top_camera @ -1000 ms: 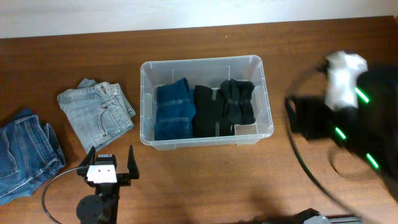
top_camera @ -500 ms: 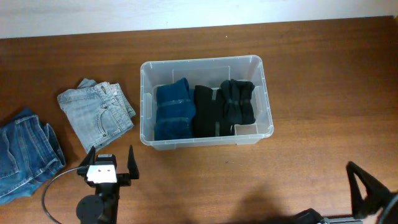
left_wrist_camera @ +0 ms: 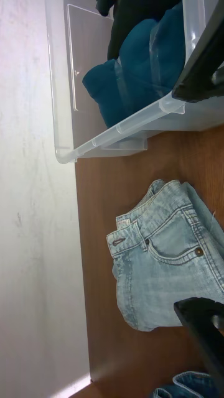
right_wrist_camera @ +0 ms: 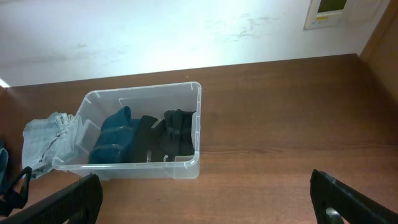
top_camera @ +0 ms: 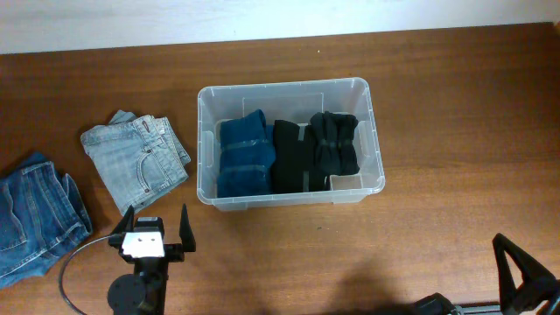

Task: Pack container
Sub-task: 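Move the left gripper to the folded light-blue jeans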

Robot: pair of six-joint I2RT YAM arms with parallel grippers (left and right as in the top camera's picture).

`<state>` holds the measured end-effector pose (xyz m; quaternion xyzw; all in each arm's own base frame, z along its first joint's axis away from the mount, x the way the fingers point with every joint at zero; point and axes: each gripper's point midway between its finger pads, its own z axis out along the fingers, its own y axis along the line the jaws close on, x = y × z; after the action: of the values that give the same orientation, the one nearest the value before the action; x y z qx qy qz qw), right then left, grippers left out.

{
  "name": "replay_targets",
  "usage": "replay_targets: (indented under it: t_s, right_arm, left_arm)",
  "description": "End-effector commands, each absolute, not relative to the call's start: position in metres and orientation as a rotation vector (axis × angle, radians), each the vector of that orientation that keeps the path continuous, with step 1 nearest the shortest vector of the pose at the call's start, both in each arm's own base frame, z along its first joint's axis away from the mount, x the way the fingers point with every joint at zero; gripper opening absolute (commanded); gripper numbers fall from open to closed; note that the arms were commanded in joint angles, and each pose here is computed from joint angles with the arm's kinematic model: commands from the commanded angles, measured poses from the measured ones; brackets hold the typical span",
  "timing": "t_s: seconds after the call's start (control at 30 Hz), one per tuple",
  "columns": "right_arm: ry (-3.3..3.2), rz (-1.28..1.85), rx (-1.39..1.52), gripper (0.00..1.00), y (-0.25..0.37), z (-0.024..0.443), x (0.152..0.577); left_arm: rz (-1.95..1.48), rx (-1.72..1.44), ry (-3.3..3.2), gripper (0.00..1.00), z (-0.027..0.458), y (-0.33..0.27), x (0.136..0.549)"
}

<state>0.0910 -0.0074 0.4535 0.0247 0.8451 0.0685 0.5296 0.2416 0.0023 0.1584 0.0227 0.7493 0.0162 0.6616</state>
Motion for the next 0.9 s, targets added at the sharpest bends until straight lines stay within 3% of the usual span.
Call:
replay_targets:
  t_s: [0.0,0.27,0.5,0.87]
  right_arm:
    - [2.017,0.147,0.075,0.99,-0.011,0.453,0.09]
    - [2.017,0.147,0.075,0.99,-0.011,0.453,0.09]
    - [2.017,0.147,0.075,0.99,-0.011,0.453,0.09]
    - [2.017,0.147,0.075,0.99,-0.011,0.453,0.09]
  left_arm:
    - [0.055,0.058,1.696,1.0,0.155,0.004,0.242]
    - [0.038,0.074,1.645,1.0,0.172,0.0,0.242]
    - [0.017,0.012,1.667,1.0,0.241,0.004,0.232]
    - [0.03,0.039,2.112,1.0,0.3,0.008,0.289]
